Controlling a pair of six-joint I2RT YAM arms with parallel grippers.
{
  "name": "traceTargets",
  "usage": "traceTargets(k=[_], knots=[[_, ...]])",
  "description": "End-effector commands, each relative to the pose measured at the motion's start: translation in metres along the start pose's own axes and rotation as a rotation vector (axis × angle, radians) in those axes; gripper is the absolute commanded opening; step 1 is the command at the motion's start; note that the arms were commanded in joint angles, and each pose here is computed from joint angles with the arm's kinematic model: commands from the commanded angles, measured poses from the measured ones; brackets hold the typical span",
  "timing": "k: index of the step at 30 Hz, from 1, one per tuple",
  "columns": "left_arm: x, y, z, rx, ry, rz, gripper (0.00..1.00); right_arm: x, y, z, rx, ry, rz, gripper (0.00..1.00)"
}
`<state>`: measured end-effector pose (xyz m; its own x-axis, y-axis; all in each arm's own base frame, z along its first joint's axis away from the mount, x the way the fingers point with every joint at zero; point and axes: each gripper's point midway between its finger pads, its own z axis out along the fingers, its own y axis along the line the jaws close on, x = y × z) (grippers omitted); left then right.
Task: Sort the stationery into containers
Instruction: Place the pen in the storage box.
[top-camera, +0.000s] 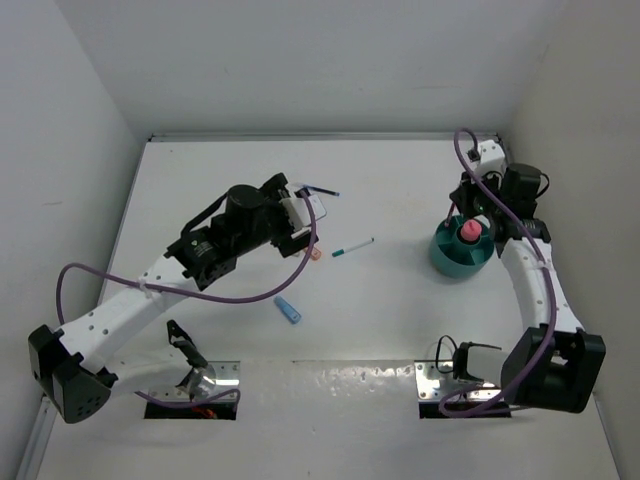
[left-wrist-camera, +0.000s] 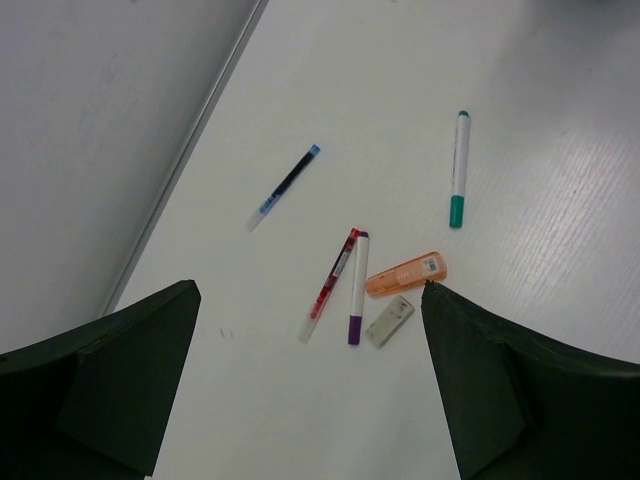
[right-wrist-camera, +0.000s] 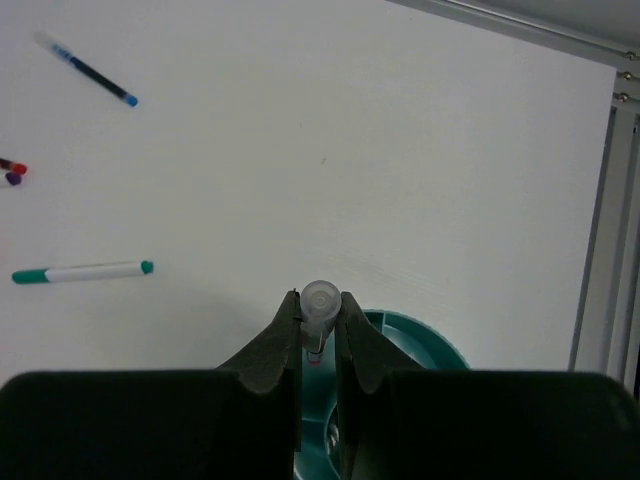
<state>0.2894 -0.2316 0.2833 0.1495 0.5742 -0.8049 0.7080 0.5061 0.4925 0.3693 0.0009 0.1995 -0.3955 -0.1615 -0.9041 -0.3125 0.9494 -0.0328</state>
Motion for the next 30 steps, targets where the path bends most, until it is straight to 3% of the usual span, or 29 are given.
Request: traceTargets(k=[1,9,12,16,17,19,23,27,28,29,30], knots=[[0.004,0.014,0.002,-0.078,0.012,-0.048,1.0,-0.015,-0.017,0.011,0.065,-0.051,-0.051,0.0],[0.041,0.032,0.018,-0.137,0.173,-0.181,1.0,0.007,-0.018,0.029,0.043,0.059,0.033,0.0],[0.048,0.039,0.022,-0.142,0.185,-0.221,1.0,0.01,-0.018,0.033,0.035,0.082,0.055,0.06],[0.064,0.047,0.028,-0.15,0.226,-0.276,1.0,0.01,-0.016,0.033,0.017,0.125,0.097,0.41],[0.072,0.047,0.032,-0.154,0.248,-0.288,1.0,0.009,-0.016,0.032,0.016,0.13,0.112,0.55],[0.088,0.049,0.037,-0.147,0.29,-0.313,1.0,0.002,-0.017,0.031,0.02,0.129,0.132,0.66],[0.105,0.055,0.049,-0.061,0.306,-0.261,0.98,-0.022,-0.017,0.023,0.027,0.085,0.168,0.67],[0.12,0.045,0.071,0.141,0.29,-0.196,0.75,-0.058,-0.011,0.01,0.0,0.012,0.197,0.6],[0.14,0.033,0.081,0.211,0.344,-0.214,0.65,-0.063,-0.008,0.008,-0.011,0.003,0.216,0.58],[0.132,0.044,0.089,0.229,0.316,-0.19,0.61,-0.07,-0.004,0.003,-0.03,-0.009,0.221,0.56],[0.155,0.032,0.1,0.291,0.378,-0.218,0.56,-0.073,0.0,0.002,-0.043,-0.013,0.235,0.55]])
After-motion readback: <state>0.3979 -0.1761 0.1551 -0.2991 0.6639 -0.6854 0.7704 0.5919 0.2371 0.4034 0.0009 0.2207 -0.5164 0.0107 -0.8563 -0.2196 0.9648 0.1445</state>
